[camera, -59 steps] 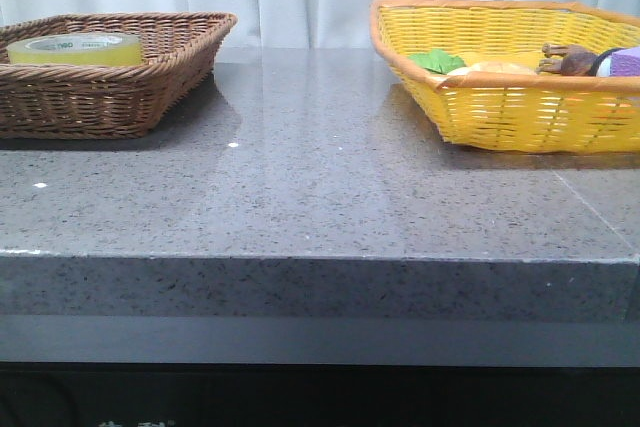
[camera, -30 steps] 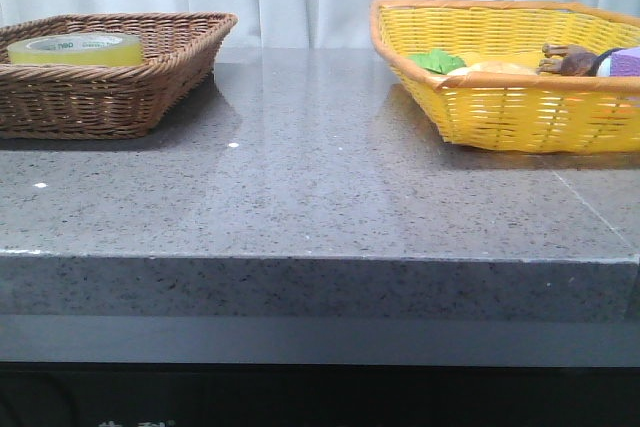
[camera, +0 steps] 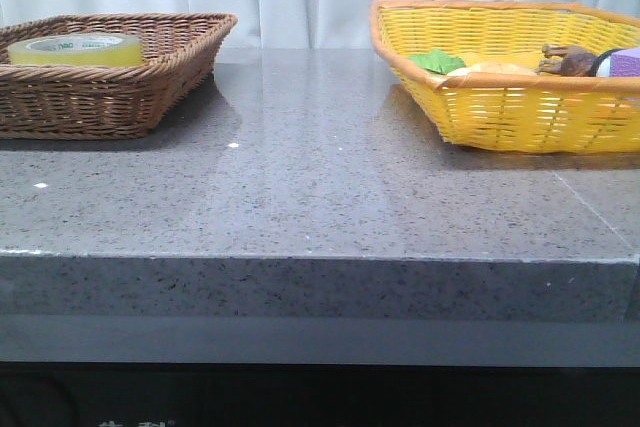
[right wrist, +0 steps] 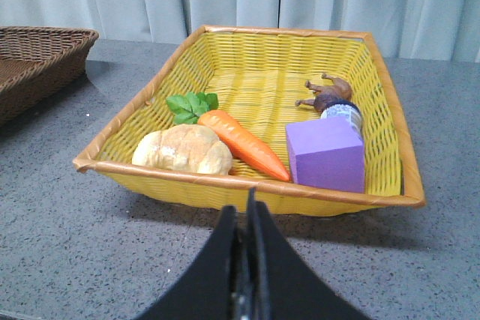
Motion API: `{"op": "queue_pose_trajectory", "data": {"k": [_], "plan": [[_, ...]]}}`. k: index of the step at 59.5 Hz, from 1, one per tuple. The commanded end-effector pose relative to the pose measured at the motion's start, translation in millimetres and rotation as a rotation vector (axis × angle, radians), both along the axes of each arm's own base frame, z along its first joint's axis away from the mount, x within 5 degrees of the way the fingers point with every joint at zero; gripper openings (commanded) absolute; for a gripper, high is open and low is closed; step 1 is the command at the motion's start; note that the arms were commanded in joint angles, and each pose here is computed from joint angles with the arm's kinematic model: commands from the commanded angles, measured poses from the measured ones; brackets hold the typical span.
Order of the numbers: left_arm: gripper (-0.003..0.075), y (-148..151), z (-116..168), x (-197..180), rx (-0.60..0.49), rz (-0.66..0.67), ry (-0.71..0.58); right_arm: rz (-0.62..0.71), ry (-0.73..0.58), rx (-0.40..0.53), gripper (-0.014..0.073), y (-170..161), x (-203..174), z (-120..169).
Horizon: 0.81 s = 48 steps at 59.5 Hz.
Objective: Transfer tape with both arms
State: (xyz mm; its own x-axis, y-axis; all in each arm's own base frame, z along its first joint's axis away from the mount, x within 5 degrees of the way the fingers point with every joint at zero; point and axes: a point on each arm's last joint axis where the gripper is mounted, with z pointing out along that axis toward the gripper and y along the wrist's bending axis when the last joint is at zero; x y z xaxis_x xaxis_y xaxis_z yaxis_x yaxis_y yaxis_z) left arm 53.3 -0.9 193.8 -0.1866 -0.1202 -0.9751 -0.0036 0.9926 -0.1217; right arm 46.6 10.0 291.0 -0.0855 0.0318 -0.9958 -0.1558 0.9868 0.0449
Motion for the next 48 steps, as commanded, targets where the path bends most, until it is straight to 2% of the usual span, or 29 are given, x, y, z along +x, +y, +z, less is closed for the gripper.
{"op": "queue_pose_trajectory", "data": {"k": [1,7,48], "plan": [[-0.002,-0.3,7.8,1.4,-0.021,-0.002,-0.177,-0.015,-0.083,0.013,-0.0089,-1.0,0.2,13.3],[-0.002,-0.4,-2.8,3.1,-0.021,-0.002,-0.17,-0.015,-0.082,0.013,-0.0089,-1.0,0.2,13.2],[-0.002,-0.4,-3.9,3.2,-0.02,-0.002,-0.157,-0.014,-0.08,0.012,-0.0089,-1.0,0.2,13.0]]}}
